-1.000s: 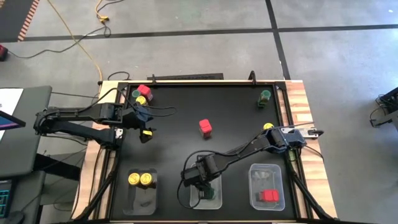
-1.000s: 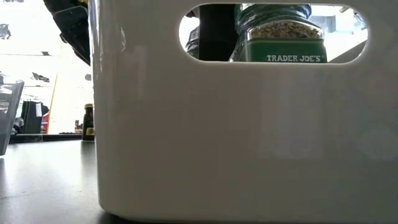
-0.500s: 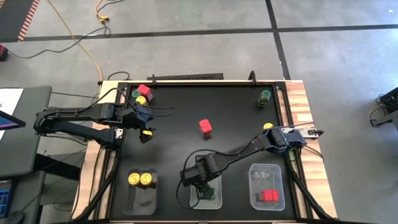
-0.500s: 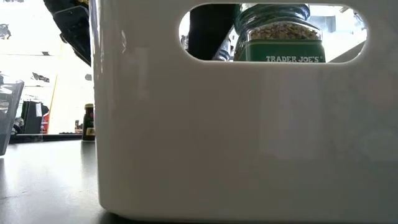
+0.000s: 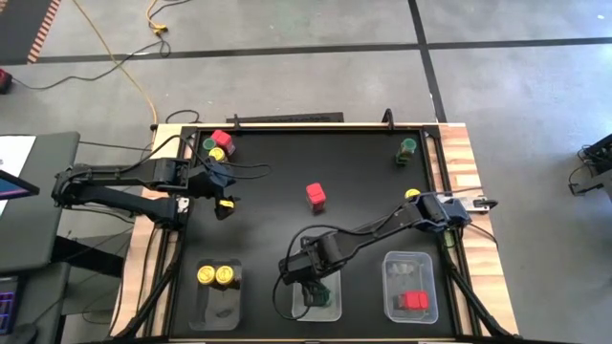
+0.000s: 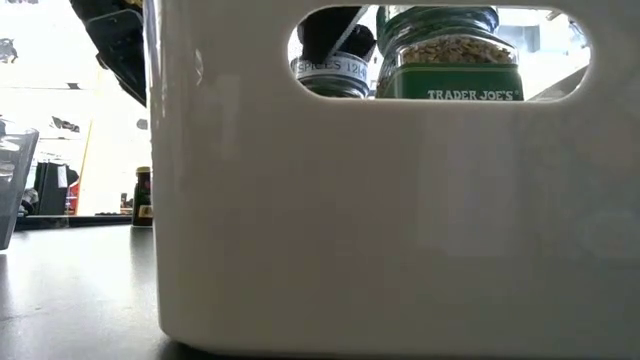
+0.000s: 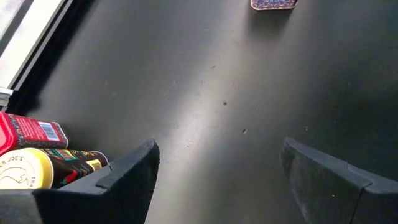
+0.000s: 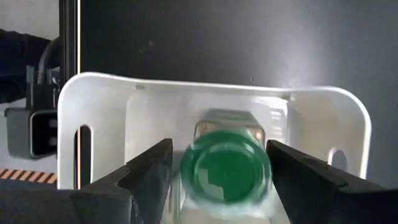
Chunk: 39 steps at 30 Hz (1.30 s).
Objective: Sort spices by type
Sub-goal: Put the center green seasoning bottle into the white bin, then put the right yellow seasoning bottle into the black bin
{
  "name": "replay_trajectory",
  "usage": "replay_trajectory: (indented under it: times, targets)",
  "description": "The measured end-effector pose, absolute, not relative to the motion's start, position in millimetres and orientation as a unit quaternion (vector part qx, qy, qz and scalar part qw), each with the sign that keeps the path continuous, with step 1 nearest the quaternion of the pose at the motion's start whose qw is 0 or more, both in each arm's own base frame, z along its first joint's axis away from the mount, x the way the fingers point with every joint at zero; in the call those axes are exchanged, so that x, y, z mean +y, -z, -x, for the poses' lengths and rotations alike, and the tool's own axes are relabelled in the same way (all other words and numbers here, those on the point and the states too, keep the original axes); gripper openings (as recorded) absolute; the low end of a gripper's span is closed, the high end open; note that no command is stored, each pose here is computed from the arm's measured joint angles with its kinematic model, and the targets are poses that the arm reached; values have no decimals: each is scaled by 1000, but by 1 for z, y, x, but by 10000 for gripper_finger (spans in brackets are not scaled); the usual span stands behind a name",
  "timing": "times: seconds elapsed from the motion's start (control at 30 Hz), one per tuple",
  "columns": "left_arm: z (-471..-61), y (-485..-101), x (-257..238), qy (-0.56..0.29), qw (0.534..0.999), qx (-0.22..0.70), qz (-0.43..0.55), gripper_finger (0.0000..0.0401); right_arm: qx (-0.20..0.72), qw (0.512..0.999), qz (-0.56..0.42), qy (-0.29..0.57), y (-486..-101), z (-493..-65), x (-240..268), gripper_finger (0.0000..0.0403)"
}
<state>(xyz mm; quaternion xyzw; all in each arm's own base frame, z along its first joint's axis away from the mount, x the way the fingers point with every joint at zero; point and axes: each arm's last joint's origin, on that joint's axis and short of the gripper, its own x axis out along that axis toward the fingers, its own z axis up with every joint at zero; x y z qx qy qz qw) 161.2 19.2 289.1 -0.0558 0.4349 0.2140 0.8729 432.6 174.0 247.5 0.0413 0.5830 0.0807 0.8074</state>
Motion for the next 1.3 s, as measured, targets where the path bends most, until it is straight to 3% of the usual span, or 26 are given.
replay_trajectory:
  times: [0.17,0.37,0.77,1.1,1.3]
  targets:
    - [-161,-289,19,-216,872,434,60,320,561,822,-51,-84,-269,-427,171,285]
    - [-161,-289,19,-221,871,433,68,320,508,861,-26,-15,-308,-411,162,285]
    - [-161,-289,19,-229,870,429,86,320,485,861,54,144,-358,-325,187,280]
    - [-162,-290,19,-254,866,407,139,320,454,858,-44,235,-316,-242,198,280]
    - [-162,-290,19,-255,866,406,142,320,344,898,-167,217,-279,-216,185,280]
